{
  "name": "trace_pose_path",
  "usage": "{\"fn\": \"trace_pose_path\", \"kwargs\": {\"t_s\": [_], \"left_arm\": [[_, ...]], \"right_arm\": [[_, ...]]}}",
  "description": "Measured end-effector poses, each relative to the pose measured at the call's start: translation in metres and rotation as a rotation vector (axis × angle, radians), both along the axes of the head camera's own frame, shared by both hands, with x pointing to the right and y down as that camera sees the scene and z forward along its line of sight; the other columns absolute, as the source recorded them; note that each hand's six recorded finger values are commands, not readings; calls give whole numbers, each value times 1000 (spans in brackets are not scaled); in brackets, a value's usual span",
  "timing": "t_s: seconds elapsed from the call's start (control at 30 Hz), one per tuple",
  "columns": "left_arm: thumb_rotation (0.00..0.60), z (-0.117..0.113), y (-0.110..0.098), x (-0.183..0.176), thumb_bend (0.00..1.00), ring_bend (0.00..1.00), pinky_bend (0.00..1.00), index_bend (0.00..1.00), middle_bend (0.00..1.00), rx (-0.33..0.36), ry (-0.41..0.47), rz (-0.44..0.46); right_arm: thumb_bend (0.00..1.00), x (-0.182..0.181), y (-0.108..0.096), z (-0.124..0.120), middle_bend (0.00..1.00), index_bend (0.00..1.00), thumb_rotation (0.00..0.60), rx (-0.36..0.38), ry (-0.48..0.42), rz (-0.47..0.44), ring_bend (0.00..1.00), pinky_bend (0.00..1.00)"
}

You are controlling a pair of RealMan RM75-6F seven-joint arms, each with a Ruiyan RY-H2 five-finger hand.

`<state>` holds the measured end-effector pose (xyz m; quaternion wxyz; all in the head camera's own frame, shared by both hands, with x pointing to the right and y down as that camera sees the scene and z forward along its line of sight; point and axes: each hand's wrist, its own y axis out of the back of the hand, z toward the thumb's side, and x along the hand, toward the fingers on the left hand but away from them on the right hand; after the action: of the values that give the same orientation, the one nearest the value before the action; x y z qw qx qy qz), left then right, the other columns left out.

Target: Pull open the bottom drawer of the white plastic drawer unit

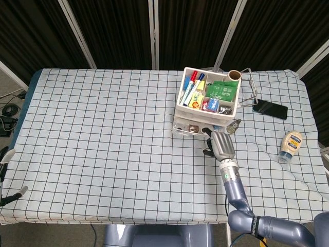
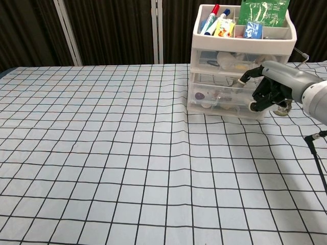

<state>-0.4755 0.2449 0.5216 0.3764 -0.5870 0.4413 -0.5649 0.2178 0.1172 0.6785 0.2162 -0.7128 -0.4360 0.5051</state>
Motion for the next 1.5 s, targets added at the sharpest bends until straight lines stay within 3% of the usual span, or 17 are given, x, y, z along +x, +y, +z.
{"fn": "trace_pose_path", "kwargs": {"t_s": [1.13,1.5], "left_arm": [[600,-10,7,6,19,0,0,0,0,25,22,27],[600,-10,6,6,20,0,0,0,0,23,21,22]], "right_arm": [[408,6,40,-9,933,424,600,-19,-19,-7,960,846],[408,11,44,-10,933,432,600,-23,3,6,960,846]]}}
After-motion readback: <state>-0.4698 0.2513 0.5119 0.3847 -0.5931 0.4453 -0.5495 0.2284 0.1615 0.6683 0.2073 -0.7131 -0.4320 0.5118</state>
